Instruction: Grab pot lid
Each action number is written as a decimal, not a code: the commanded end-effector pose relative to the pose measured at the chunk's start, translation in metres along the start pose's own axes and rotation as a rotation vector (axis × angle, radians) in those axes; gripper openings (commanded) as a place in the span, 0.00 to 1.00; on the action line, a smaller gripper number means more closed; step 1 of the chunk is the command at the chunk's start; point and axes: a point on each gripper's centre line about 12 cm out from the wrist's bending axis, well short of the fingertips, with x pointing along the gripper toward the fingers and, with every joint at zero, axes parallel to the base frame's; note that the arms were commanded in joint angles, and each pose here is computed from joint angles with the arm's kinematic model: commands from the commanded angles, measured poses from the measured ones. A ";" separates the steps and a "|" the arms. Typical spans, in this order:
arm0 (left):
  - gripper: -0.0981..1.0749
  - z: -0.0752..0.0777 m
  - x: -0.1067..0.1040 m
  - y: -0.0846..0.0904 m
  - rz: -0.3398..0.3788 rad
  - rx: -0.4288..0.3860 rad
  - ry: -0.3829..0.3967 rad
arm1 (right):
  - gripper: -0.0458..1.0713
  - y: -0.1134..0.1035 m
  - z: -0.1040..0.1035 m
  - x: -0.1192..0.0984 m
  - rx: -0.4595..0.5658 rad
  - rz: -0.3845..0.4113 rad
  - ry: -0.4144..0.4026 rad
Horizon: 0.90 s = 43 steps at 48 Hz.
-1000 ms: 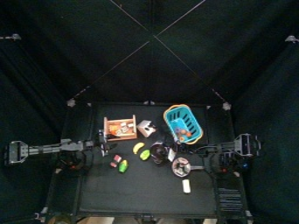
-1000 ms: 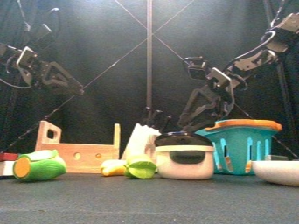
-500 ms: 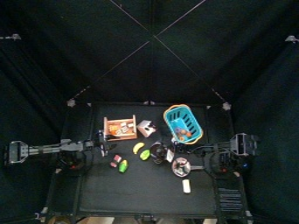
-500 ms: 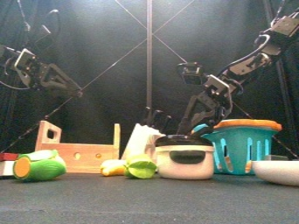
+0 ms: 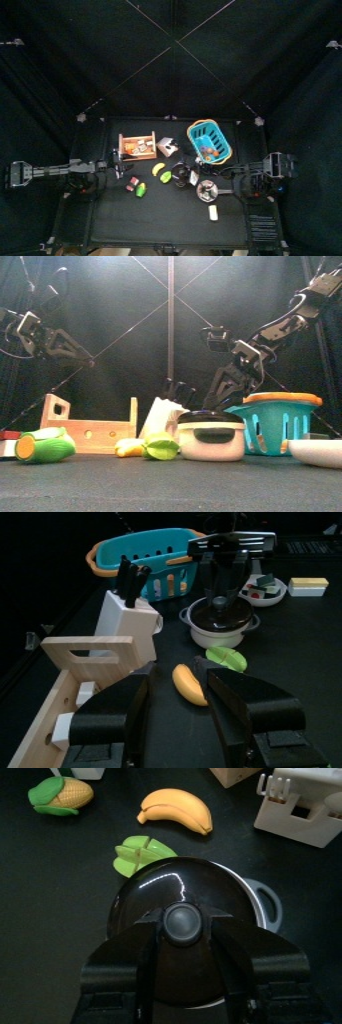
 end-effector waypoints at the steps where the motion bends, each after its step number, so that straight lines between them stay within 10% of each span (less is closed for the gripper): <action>1: 0.74 0.005 0.002 0.001 0.005 -0.002 -0.016 | 0.64 0.000 0.013 -0.003 0.004 0.003 -0.039; 43: 0.74 0.005 0.001 0.001 0.005 0.001 -0.016 | 0.62 0.008 0.038 -0.026 0.002 0.030 -0.135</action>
